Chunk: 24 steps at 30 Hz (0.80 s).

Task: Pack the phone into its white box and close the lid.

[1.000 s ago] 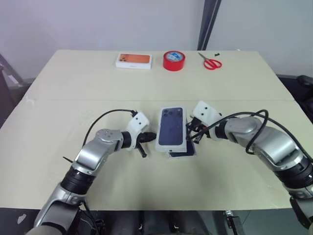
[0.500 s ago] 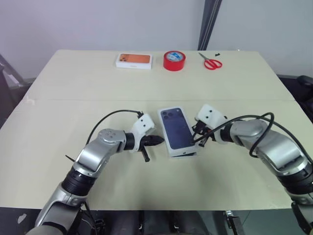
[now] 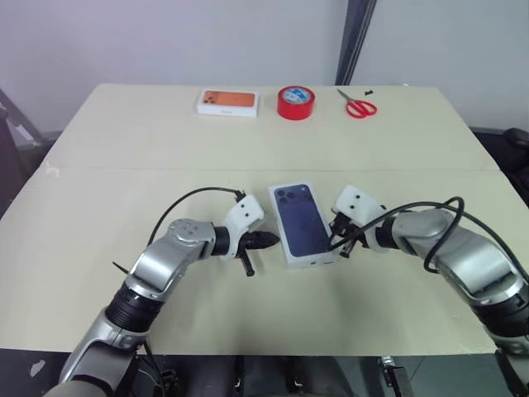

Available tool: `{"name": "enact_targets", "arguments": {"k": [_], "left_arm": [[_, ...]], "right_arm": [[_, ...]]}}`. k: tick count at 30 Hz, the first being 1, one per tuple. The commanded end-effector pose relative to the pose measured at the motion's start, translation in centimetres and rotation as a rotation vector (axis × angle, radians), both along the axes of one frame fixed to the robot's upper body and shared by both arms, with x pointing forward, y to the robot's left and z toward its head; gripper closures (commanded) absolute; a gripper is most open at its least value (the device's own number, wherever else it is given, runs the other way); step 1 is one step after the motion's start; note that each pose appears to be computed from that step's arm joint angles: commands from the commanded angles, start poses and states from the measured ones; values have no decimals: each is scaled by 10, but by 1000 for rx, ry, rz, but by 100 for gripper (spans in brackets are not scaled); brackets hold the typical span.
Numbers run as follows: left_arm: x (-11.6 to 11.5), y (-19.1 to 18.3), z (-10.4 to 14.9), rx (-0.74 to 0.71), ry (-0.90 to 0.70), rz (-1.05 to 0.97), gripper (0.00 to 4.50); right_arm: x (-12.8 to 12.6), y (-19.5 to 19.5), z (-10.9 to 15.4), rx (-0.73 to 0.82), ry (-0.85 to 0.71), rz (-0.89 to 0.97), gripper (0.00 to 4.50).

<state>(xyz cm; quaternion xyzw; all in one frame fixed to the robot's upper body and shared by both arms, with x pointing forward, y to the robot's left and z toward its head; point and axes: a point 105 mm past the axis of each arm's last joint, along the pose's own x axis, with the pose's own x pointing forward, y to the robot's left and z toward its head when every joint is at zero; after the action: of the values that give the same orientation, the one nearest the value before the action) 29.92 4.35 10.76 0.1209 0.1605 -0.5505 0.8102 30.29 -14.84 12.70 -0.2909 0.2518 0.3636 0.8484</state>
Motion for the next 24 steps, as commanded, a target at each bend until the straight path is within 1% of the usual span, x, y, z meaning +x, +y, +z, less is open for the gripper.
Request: {"name": "enact_targets", "arguments": {"k": [1, 14, 24], "left_arm": [[-3, -10, 12, -24, -46, -47, 450], [0, -9, 12, -10, -54, -39, 450], [5, 3, 6, 14, -47, 5, 450]], "right_arm": [[-7, 10, 7, 18, -19, 54, 447], [-7, 8, 2, 16, -15, 39, 447], [-8, 8, 0, 9, -14, 45, 447]]}}
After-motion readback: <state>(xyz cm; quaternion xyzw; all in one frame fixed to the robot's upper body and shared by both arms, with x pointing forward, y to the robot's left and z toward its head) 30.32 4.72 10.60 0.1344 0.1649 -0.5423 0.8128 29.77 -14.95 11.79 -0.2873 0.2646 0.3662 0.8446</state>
